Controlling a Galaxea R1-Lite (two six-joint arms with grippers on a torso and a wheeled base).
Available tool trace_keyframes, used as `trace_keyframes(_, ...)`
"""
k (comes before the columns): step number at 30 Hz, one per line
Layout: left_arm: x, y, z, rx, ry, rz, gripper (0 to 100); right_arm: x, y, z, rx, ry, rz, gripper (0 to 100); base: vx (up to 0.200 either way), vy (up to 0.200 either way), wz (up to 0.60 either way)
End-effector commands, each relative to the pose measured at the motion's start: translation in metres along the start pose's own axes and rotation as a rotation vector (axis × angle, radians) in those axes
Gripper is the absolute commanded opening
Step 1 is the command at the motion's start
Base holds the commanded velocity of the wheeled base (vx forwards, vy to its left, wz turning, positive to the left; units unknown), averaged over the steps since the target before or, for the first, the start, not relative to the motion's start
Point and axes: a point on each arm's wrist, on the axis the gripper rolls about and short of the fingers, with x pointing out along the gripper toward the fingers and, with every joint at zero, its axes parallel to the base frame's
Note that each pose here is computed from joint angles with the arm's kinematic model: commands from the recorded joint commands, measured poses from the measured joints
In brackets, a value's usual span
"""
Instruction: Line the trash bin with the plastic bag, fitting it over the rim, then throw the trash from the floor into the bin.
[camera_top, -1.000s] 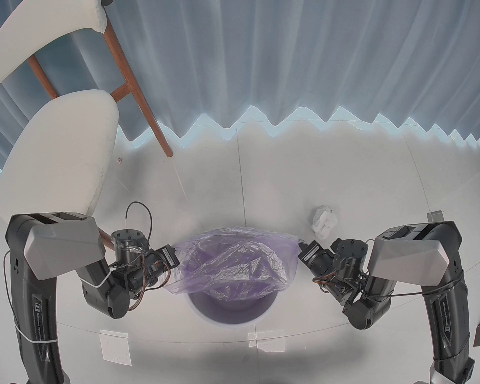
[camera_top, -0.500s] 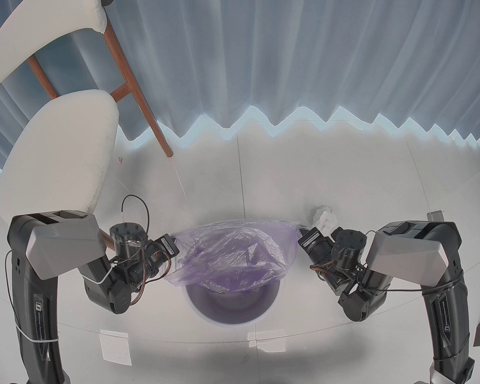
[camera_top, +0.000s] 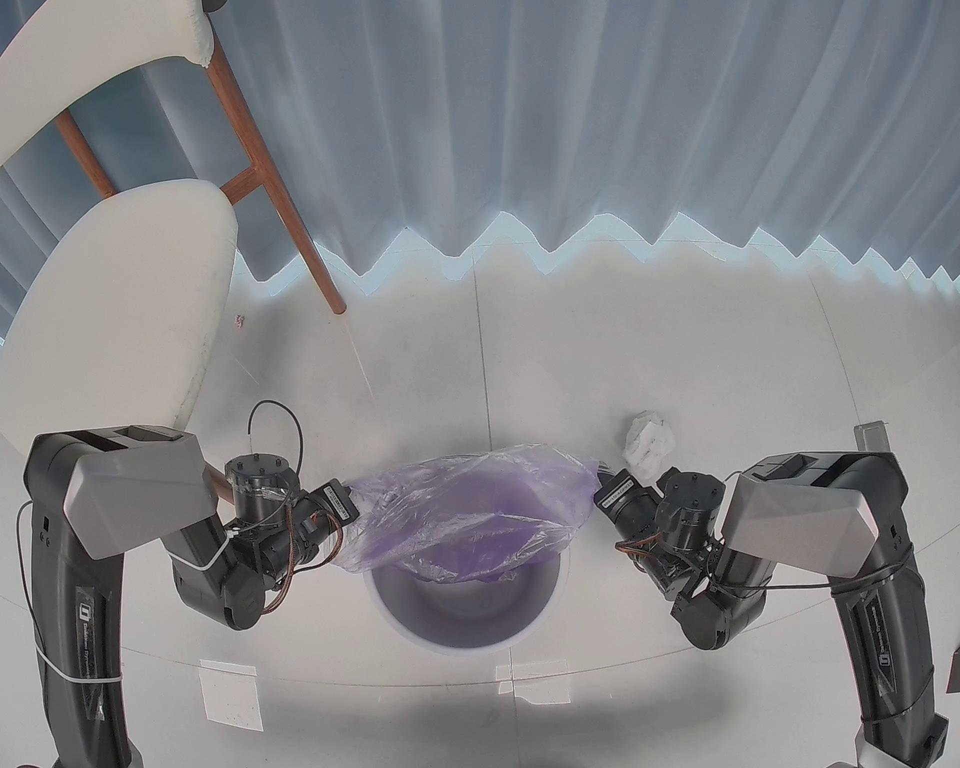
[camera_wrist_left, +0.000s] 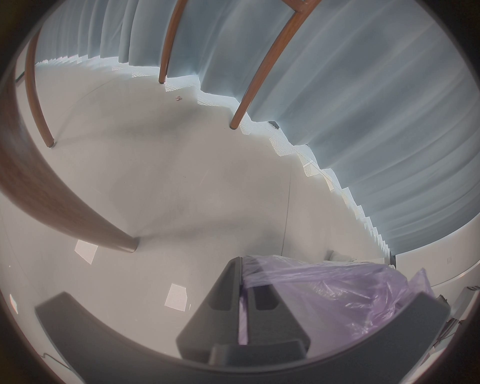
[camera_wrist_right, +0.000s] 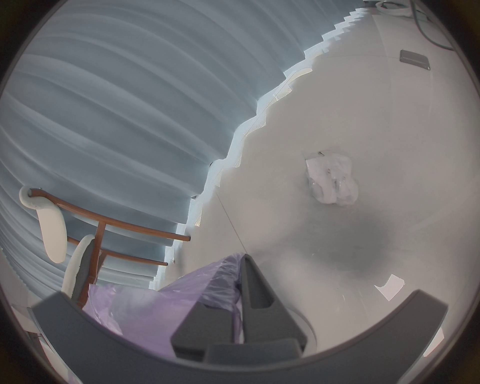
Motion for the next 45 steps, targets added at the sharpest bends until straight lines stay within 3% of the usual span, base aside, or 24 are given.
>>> trace_keyframes(1, -0.001, 0.001, -0.003, 0.001, 0.01, 0.004, 0, -0.001, -0.006, -0.007, -0.008, 0.01, -0.005, 0, 0.0, 0.0, 0.0)
trace_keyframes(19, -0.015, 0.0, -0.013, 0.01, -0.005, -0.037, 0, -0.018, -0.009, -0.01, -0.054, 0.058, -0.048, 0, 0.0, 0.0, 0.0)
trace_keyframes(20, -0.015, 0.0, -0.013, 0.01, -0.002, -0.035, 0, -0.019, -0.008, -0.011, -0.054, 0.063, -0.046, 100, 0.0, 0.0, 0.0)
trace_keyframes(21, -0.016, 0.001, -0.014, 0.01, 0.0, -0.031, 0, -0.02, -0.007, -0.014, -0.057, 0.07, -0.043, 100, 0.0, 0.0, 0.0)
trace_keyframes(22, -0.016, 0.001, -0.014, 0.009, -0.001, -0.03, 100, -0.021, -0.006, -0.015, -0.06, 0.075, -0.043, 100, 0.0, 0.0, 0.0)
trace_keyframes(32, -0.028, -0.006, -0.002, 0.013, -0.103, -0.095, 100, -0.049, 0.015, -0.006, -0.056, 0.116, -0.034, 100, 0.0, 0.0, 0.0)
trace_keyframes(42, -0.088, -0.048, 0.03, 0.033, -0.156, -0.215, 100, -0.058, 0.033, 0.008, -0.049, 0.09, 0.004, 100, 0.0, 0.0, 0.0)
trace_keyframes(45, -0.114, -0.06, 0.036, 0.108, -0.159, -0.275, 100, -0.06, 0.038, 0.013, -0.045, 0.081, 0.013, 100, 0.0, 0.0, 0.0)
